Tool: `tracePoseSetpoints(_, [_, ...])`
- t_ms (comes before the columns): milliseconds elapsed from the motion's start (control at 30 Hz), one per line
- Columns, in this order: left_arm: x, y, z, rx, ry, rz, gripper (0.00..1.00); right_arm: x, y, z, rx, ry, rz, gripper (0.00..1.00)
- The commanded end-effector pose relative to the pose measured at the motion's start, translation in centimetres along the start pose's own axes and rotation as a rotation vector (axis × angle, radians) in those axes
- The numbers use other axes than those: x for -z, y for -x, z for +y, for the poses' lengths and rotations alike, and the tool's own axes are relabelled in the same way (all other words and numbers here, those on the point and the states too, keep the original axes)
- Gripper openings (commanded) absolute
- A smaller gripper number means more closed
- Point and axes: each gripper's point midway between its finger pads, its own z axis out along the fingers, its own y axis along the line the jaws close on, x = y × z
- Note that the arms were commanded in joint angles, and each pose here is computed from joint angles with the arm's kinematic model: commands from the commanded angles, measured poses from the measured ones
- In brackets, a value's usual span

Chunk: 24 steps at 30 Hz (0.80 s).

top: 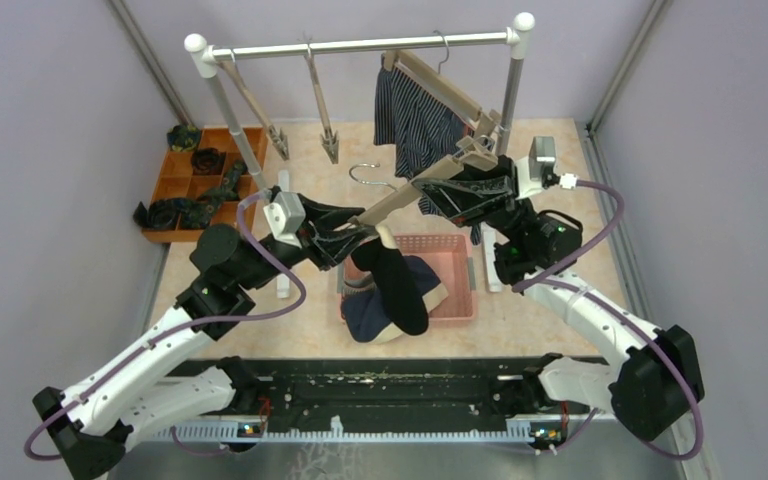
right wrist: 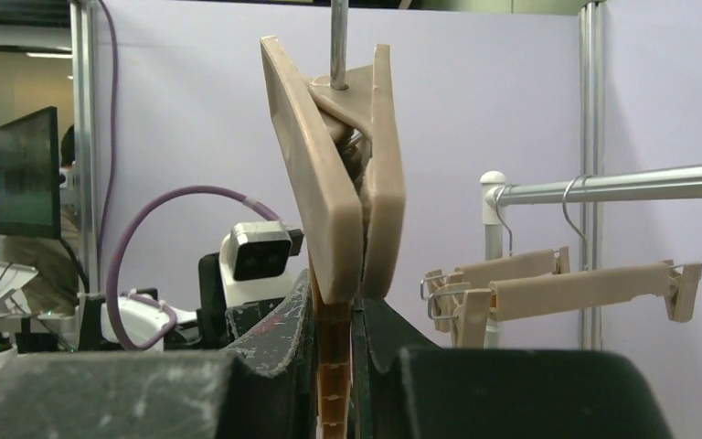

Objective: Remove the underwear clipped to the hanger
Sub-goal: Remove the underwear from the hanger.

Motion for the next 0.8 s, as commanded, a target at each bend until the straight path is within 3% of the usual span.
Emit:
tracePoseSetpoints(0, [0.0,0.7,0.1,-0.026,0.004,-0.034,0.42,-0.5,3.3,0.0,0.041,0.004,-0.143,0.00])
tracePoseSetpoints(200, [0.1,0.9,0.4,-0.031,0.020,-0.040,0.42,0.9,4.8,-0.4,0.035,0.002,-0.235,0.00])
tracePoseSetpoints(767, [-0.6,0.5,-0.1,-0.017,-0.018,-0.048,0.44,2.1,6.7,0.4,0.065,-0.018,-0.313,0.00])
